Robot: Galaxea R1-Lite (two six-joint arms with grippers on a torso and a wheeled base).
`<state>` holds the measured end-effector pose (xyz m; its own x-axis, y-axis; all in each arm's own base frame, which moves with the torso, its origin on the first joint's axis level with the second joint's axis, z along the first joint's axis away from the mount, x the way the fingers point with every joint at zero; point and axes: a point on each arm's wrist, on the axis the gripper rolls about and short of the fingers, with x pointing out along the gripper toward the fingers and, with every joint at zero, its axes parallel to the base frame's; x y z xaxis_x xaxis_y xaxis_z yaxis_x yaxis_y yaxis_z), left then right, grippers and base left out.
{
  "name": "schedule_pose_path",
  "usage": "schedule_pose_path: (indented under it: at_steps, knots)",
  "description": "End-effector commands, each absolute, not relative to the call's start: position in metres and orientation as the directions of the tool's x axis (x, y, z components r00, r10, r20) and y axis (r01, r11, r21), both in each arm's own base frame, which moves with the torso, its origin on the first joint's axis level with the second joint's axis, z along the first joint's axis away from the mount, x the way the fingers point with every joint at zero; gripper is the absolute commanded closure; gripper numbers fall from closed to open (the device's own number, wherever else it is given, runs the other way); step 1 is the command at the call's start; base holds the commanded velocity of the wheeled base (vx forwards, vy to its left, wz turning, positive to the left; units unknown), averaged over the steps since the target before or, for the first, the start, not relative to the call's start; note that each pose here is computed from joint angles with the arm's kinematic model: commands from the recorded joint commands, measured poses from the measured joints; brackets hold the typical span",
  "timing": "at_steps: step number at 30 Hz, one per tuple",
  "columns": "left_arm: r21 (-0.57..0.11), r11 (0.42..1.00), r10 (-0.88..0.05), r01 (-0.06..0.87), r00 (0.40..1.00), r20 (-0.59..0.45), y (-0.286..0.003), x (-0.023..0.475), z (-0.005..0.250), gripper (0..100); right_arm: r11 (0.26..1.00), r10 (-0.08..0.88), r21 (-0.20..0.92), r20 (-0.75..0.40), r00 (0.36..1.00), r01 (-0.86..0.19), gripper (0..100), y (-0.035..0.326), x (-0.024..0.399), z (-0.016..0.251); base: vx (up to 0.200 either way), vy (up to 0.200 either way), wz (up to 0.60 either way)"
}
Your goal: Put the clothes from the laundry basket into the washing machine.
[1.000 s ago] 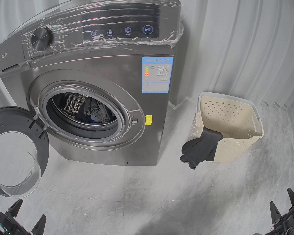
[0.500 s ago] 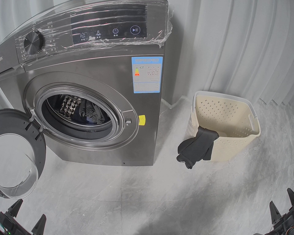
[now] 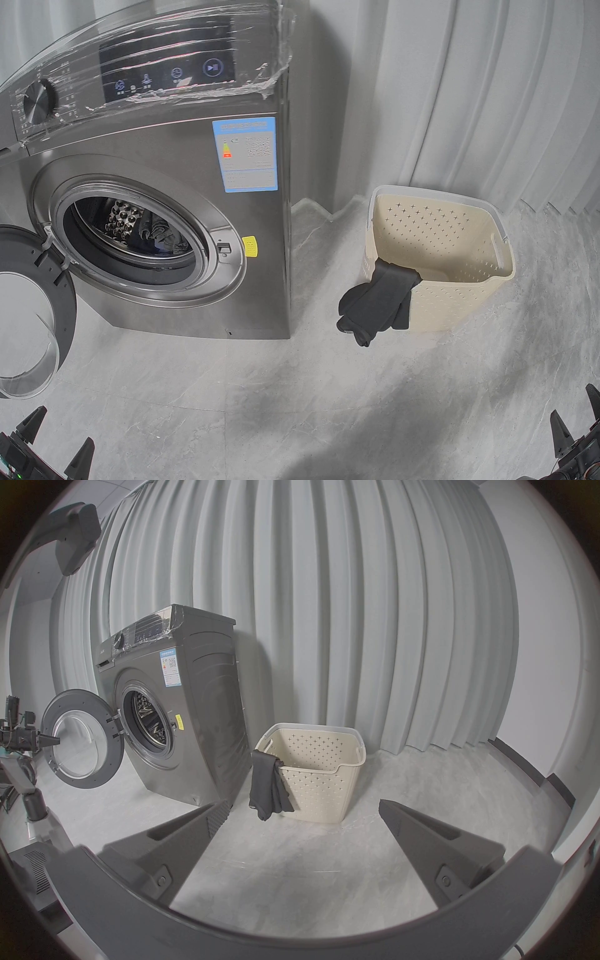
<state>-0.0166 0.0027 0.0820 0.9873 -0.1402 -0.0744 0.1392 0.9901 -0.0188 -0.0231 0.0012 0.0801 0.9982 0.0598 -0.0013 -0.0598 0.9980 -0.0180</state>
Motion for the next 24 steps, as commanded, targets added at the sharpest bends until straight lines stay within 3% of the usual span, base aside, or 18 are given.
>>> schedule_pose_path:
  at_steps: [1, 6, 8, 9, 10, 15, 16, 18, 21, 24]
  knots:
    - [-0.018, 0.990, -0.140, 0.139, 0.985, -0.096, 0.002, -0.015, 0.077, 0, 0.998, 0.058, -0.015, -0.014, 0.998, -0.058, 0, 0.001, -0.022, 0.075, 0.000, -0.200, 0.00]
    - [-0.018, 0.990, -0.140, 0.139, 0.985, -0.096, 0.002, -0.015, 0.077, 0, 0.999, 0.038, -0.020, 0.035, 0.999, -0.038, 0, 0.001, -0.024, 0.084, 0.000, -0.200, 0.00]
    - [-0.018, 0.990, -0.140, 0.139, 0.985, -0.096, 0.002, -0.015, 0.077, 0, 0.999, 0.037, -0.014, 0.184, 0.982, -0.035, 0, 0.000, -0.036, 0.120, 0.000, -0.200, 0.00]
    - [-0.018, 0.990, -0.141, 0.140, 0.985, -0.096, 0.002, -0.015, 0.077, 0, 0.999, 0.037, -0.015, 0.189, 0.981, -0.035, 0, 0.000, -0.037, 0.122, 0.000, -0.200, 0.00]
    - [-0.015, 0.990, -0.141, 0.141, 0.985, -0.096, 0.002, -0.015, 0.077, 0, 0.999, 0.049, -0.016, 0.183, 0.982, -0.047, 0, 0.000, -0.039, 0.142, 0.000, -0.200, 0.00]
    - [-0.015, 0.989, -0.145, 0.144, 0.985, -0.095, 0.002, -0.015, 0.077, 0, 0.982, 0.187, 0.010, -0.135, 0.973, -0.187, 0, 0.003, 0.003, 0.158, 0.000, -0.120, 0.00]
    - [-0.015, 0.989, -0.145, 0.144, 0.985, -0.095, 0.002, -0.015, 0.077, 0, 0.982, 0.187, 0.010, -0.135, 0.973, -0.187, 0, 0.003, 0.003, 0.158, 0.000, 0.000, 0.00]
    - [-0.015, 0.990, -0.145, 0.144, 0.985, -0.096, 0.002, -0.015, 0.077, 0, 0.964, 0.263, 0.054, -0.305, 0.915, -0.259, 0, 0.008, 0.044, 0.163, 0.000, 0.000, 0.00]
    - [-0.015, 0.990, -0.145, 0.144, 0.985, -0.096, 0.002, -0.015, 0.077, 0, 0.953, 0.300, 0.073, -0.363, 0.882, -0.294, 0, 0.012, 0.072, 0.165, 0.000, 0.000, 0.00]
    - [-0.013, 0.989, -0.146, 0.145, 0.985, -0.096, 0.002, -0.015, 0.077, 0, 0.910, 0.404, 0.088, -0.399, 0.823, -0.404, 0, 0.031, 0.113, 0.163, 0.000, 0.000, 0.00]
